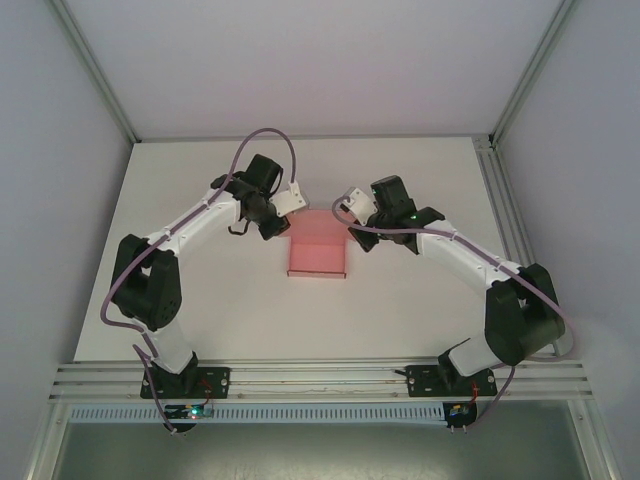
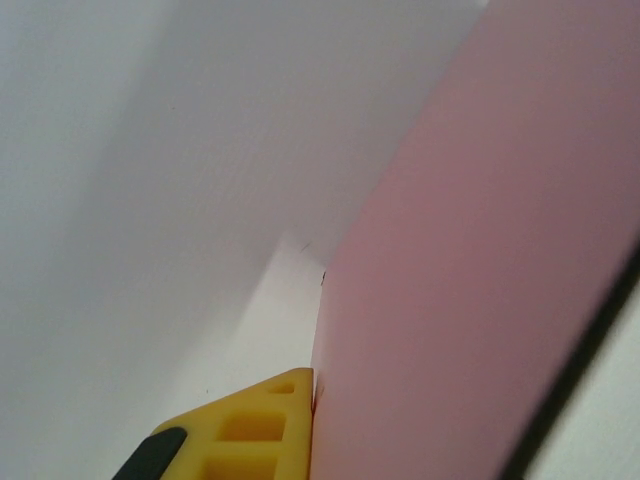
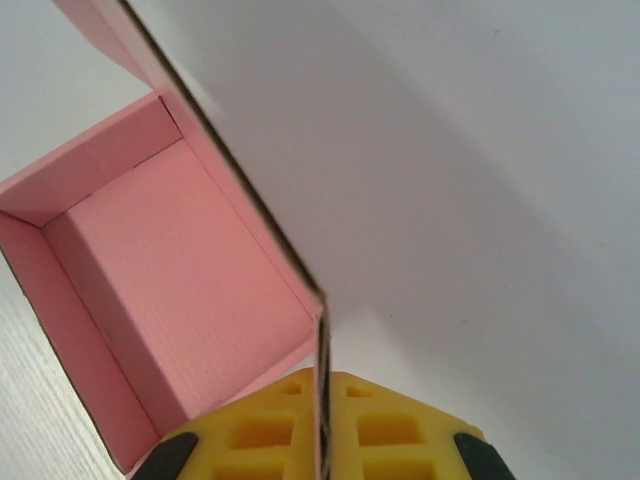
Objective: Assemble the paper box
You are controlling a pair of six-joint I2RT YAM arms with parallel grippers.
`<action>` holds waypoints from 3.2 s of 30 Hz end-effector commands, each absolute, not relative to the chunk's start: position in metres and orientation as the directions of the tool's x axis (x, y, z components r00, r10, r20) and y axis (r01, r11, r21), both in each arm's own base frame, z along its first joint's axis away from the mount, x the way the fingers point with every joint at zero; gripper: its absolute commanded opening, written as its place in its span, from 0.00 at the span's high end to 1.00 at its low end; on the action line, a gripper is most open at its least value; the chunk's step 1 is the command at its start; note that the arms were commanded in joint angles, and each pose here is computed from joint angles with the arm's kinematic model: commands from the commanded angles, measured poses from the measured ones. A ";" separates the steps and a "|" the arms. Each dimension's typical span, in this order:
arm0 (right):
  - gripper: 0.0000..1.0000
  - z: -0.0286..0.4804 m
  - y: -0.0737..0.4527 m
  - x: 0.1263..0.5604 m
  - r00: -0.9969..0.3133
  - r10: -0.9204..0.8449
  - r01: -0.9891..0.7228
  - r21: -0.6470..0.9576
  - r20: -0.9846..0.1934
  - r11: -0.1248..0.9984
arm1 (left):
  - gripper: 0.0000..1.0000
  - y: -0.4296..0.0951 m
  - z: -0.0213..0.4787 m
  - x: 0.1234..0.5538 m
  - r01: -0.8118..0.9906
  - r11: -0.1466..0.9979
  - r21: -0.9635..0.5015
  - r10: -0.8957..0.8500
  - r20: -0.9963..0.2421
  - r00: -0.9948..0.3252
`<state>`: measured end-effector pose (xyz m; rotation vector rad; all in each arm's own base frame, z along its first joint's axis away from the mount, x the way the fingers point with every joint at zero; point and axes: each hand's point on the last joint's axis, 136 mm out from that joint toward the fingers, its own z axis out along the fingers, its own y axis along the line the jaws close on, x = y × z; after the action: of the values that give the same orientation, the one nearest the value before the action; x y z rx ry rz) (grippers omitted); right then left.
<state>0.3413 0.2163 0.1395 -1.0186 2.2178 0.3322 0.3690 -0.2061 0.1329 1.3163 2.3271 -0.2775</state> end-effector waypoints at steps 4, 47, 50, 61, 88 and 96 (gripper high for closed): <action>1.00 0.167 0.225 0.365 -0.574 -0.366 -0.537 0.000 -0.733 0.843 | 0.91 -0.212 0.190 0.422 0.573 0.818 0.053 0.456 -0.667 -0.589; 1.00 0.116 0.267 0.394 -0.615 0.224 -0.131 0.377 -0.756 0.917 | 1.00 -0.228 0.093 0.412 -0.126 0.944 -0.304 -0.286 -0.568 -0.772; 1.00 0.113 0.269 0.389 -0.617 0.193 -0.169 0.368 -0.763 0.914 | 1.00 -0.233 0.081 0.402 -0.096 0.929 -0.358 -0.293 -0.553 -0.780; 1.00 0.098 0.256 0.360 -0.573 0.020 -0.242 0.193 -0.819 0.951 | 0.97 -0.226 0.076 0.367 -0.003 0.925 -0.380 -0.246 -0.593 -0.766; 1.00 0.050 0.224 0.305 -0.506 -0.220 -0.350 -0.036 -0.834 0.936 | 0.00 -0.189 0.165 0.297 -0.066 0.914 -0.399 -0.296 -0.550 -0.781; 1.00 0.049 0.237 0.292 -0.423 -0.316 -0.447 -0.107 -0.850 0.888 | 0.00 -0.168 0.151 0.322 -0.296 0.767 -0.570 -0.561 -0.372 -0.739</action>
<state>0.3147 0.2440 0.0921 -0.3769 1.9499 0.2560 0.3201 -0.1698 0.1692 -0.4830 2.3927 -0.5684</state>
